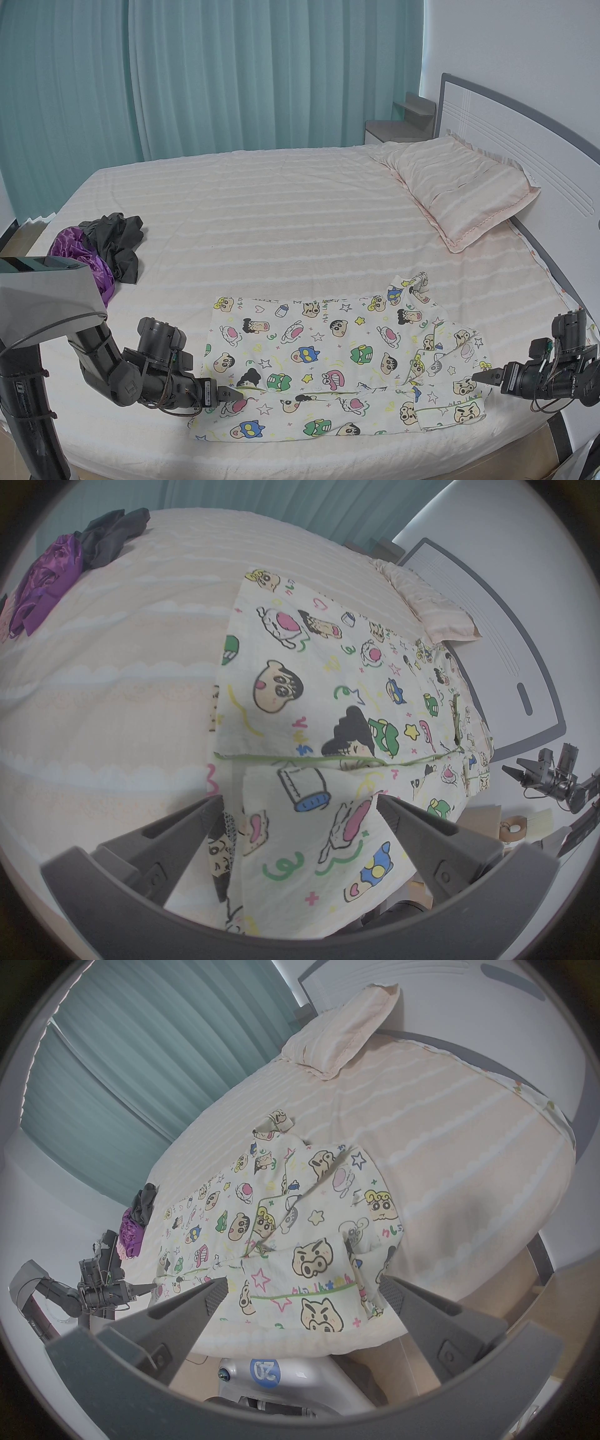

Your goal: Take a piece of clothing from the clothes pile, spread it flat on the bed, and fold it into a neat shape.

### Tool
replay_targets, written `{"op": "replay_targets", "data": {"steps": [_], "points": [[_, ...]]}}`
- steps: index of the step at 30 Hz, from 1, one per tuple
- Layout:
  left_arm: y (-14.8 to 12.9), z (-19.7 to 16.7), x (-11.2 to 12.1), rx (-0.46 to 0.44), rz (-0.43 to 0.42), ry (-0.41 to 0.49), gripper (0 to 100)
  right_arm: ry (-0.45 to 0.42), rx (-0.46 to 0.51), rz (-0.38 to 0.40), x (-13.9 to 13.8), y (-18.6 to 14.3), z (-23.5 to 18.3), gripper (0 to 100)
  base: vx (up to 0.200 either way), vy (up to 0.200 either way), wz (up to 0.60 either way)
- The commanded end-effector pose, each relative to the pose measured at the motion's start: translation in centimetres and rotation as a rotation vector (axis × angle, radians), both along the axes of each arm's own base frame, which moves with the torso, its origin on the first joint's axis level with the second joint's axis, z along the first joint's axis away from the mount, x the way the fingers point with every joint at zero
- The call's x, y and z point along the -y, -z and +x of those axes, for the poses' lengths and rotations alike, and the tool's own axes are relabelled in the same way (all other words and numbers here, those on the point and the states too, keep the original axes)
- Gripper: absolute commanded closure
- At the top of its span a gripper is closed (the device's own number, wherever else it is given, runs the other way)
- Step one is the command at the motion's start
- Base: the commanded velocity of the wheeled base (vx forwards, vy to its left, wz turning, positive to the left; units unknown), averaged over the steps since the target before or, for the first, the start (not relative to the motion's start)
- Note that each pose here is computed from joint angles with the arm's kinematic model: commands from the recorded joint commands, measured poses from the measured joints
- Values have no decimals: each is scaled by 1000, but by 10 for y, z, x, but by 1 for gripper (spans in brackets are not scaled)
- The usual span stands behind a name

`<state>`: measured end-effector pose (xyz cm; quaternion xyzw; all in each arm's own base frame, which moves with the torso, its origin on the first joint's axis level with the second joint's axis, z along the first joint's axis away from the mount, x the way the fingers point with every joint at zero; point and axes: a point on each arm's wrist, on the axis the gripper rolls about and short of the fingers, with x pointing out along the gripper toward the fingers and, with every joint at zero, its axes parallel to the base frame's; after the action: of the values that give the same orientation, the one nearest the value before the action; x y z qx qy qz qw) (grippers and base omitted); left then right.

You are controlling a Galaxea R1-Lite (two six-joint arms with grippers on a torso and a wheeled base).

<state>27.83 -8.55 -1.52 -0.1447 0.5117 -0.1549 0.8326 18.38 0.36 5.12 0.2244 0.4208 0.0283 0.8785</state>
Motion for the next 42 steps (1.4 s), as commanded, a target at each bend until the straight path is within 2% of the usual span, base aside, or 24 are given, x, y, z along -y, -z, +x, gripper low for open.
{"op": "replay_targets", "data": {"steps": [1, 2, 9, 15, 22, 26, 30, 36, 42], "points": [[2, -1, 3, -5, 3, 10, 0, -2, -53, 17, 2, 10, -2, 0, 0, 0, 0], [2, -1, 3, -5, 3, 10, 100, -2, -56, 19, 3, 11, -2, 0, 0, 0, 0], [2, -1, 0, -8, 2, -2, 100, -30, -62, 27, 7, 24, 7, 0, 0, 0, 0], [2, -4, -2, -25, -4, -32, 100, -125, -10, 24, 13, 41, 20, 0, 0, 0, 0], [0, -4, -5, -29, -9, -51, 100, -177, -44, 43, 17, 62, 27, 0, 0, 0, 0], [-1, -4, -4, -25, -11, -51, 100, -231, -5, 58, 18, 71, 33, 0, 0, 0, 0], [-1, -4, -4, -26, -13, -53, 100, -239, 40, 62, 19, 83, 43, 0, 0, 0, 0], [-1, -5, -4, -29, -15, -53, 100, -313, 40, 165, 17, 90, 41, 0, 0, 0, 0], [-1, -4, -4, -29, -15, -55, 100, -343, 42, 192, 14, 92, 42, 0, 0, 0, 0]]}}
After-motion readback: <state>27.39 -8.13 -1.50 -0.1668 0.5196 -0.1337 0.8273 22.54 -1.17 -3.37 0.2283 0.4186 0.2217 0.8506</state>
